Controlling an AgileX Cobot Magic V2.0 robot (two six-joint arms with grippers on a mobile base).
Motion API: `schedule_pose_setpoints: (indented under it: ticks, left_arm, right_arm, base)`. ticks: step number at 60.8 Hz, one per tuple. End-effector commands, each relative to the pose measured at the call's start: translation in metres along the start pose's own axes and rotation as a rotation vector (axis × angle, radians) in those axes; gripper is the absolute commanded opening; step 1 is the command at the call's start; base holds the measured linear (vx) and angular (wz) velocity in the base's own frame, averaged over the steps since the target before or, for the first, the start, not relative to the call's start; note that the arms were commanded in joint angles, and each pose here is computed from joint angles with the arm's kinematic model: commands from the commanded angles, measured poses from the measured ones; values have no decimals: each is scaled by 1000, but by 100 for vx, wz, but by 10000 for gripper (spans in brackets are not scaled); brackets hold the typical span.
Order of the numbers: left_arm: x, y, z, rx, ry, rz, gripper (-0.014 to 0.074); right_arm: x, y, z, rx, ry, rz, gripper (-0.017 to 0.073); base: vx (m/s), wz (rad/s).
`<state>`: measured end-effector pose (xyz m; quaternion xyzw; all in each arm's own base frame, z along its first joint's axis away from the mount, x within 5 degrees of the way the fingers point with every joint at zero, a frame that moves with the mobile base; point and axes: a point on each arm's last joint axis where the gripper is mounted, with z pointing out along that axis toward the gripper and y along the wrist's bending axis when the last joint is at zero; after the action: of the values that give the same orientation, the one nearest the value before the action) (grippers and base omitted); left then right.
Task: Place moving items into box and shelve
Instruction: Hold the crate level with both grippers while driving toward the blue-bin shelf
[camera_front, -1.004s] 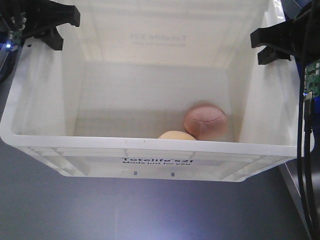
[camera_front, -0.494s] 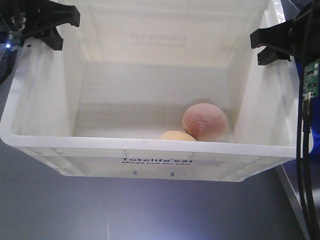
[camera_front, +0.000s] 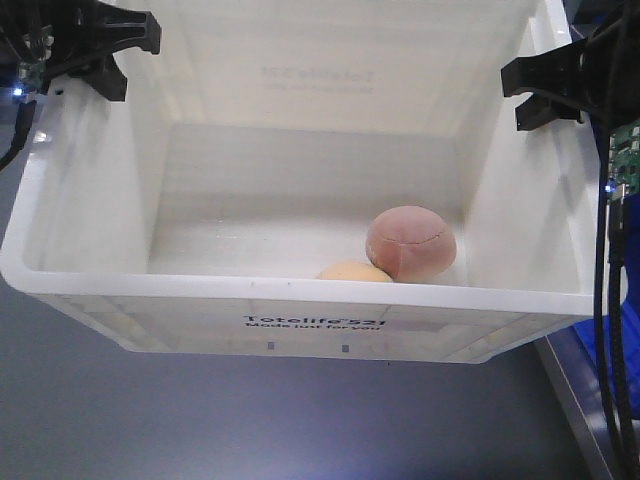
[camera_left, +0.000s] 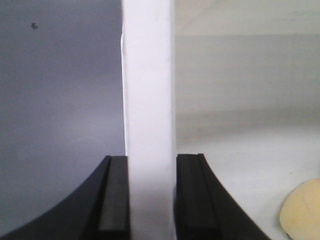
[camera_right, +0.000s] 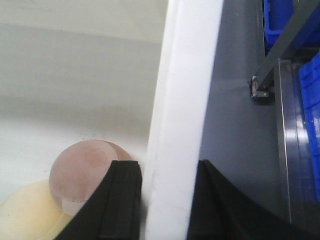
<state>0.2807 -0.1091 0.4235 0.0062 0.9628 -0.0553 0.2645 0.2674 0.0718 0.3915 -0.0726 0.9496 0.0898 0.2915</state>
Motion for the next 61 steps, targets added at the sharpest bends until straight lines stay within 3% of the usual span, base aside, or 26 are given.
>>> schedule_pose_setpoints:
  ticks: [1,61]
  left_arm:
    - [-3,-9,-32,139,-124,-21,-3]
    - [-3,-9,-32,139,-124,-21,-3]
  right_arm:
    - [-15,13,-29,-106,-198,19,-6]
    - [-15,13,-29,-106,-198,19,-6]
  base:
    - [49,-2]
    - [49,6]
